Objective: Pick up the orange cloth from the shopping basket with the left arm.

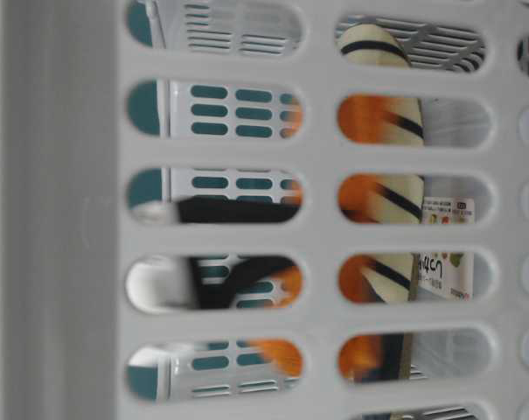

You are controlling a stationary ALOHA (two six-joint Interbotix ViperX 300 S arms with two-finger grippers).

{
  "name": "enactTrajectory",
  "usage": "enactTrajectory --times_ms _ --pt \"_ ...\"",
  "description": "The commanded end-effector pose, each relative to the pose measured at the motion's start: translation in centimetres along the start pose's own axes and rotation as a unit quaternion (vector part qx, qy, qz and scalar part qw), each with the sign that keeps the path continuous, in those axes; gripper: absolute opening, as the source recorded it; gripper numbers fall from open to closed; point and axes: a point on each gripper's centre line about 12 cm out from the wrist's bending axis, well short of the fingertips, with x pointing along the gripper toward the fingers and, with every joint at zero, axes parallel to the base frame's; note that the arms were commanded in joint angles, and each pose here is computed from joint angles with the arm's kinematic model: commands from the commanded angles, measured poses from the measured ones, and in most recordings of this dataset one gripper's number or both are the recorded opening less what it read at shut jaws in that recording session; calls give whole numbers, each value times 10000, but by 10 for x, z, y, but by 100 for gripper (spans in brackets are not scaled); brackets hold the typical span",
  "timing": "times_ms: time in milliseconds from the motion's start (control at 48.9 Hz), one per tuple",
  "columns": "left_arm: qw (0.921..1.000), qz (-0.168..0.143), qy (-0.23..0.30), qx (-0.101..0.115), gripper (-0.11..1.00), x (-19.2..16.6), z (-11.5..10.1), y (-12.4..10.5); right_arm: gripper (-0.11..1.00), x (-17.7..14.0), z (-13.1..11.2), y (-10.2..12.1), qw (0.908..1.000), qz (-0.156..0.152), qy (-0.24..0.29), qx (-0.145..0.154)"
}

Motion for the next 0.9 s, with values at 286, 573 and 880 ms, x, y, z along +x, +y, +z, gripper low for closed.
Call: enactTrajectory --times_ms 286,573,880 --pt "9999 90 50 -80 15 -124 41 8 0 -1 5 0 10000 -8 -92 22" --pt "9999 74 19 -138 15 -169 32 7 0 -3 7 0 9999 -12 -169 22" --pt "9998 7 -186 -105 15 -202 8 2 0 -4 6 0 9999 -5 -161 22"
